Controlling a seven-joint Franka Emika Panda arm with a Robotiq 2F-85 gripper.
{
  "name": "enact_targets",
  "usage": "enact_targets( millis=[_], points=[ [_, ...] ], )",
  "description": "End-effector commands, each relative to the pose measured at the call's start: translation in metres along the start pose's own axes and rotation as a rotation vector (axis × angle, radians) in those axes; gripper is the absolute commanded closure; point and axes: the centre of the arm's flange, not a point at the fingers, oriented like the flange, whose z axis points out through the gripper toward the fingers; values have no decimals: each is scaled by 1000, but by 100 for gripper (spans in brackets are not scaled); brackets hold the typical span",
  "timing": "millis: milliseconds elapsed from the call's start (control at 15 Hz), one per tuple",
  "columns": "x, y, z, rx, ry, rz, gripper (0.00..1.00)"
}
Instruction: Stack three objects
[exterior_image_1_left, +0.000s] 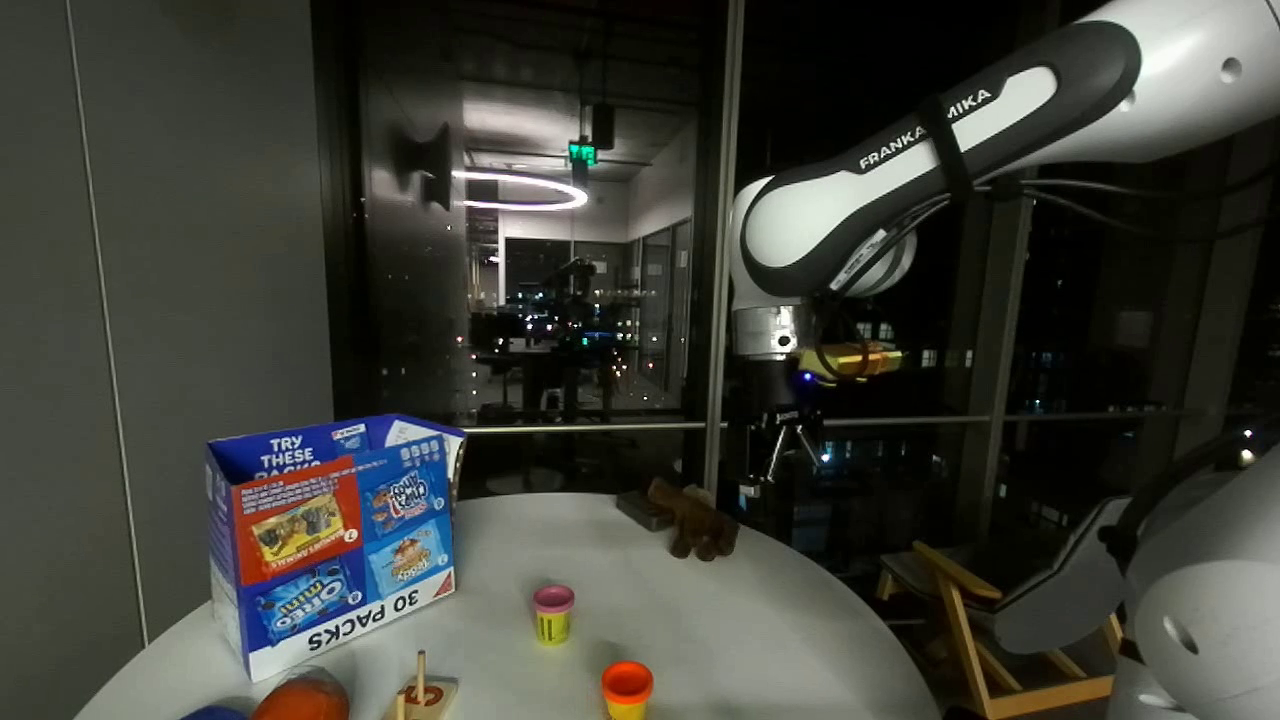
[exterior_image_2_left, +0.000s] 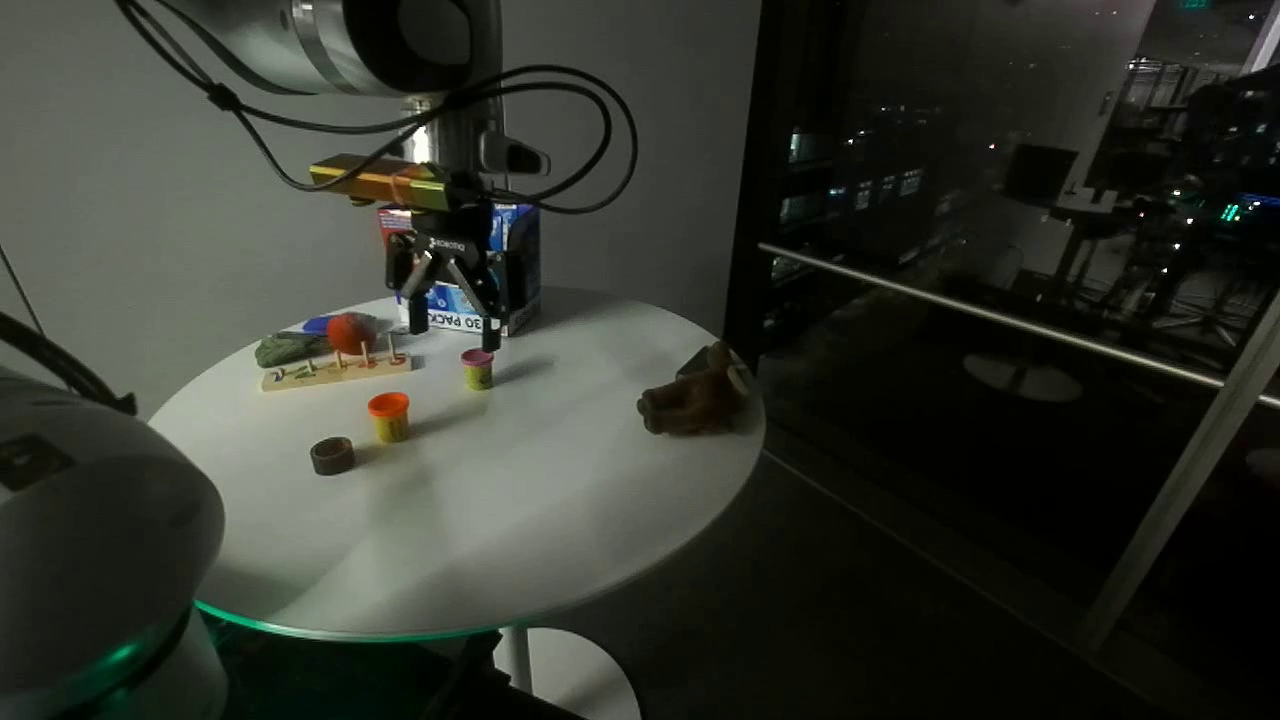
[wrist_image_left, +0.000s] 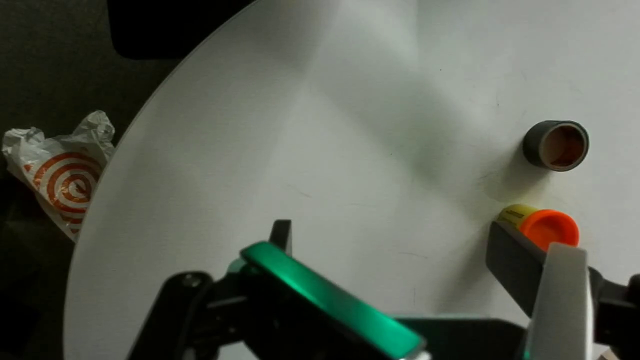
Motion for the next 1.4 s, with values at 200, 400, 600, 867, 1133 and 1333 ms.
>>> enact_targets(
  millis=[200,400,600,867,1133,1333],
  points=[
    [0,0,0,0,0,0,0],
    [-1,-2,0,15,1,-10,0],
    [50,-42,-26,49,103,-123,0],
    [78,-121,-9,14,175,-235,0],
    [87,-154,17,-21,164,-289,0],
    [110,-152,17,-109,194,-271,0]
  ],
)
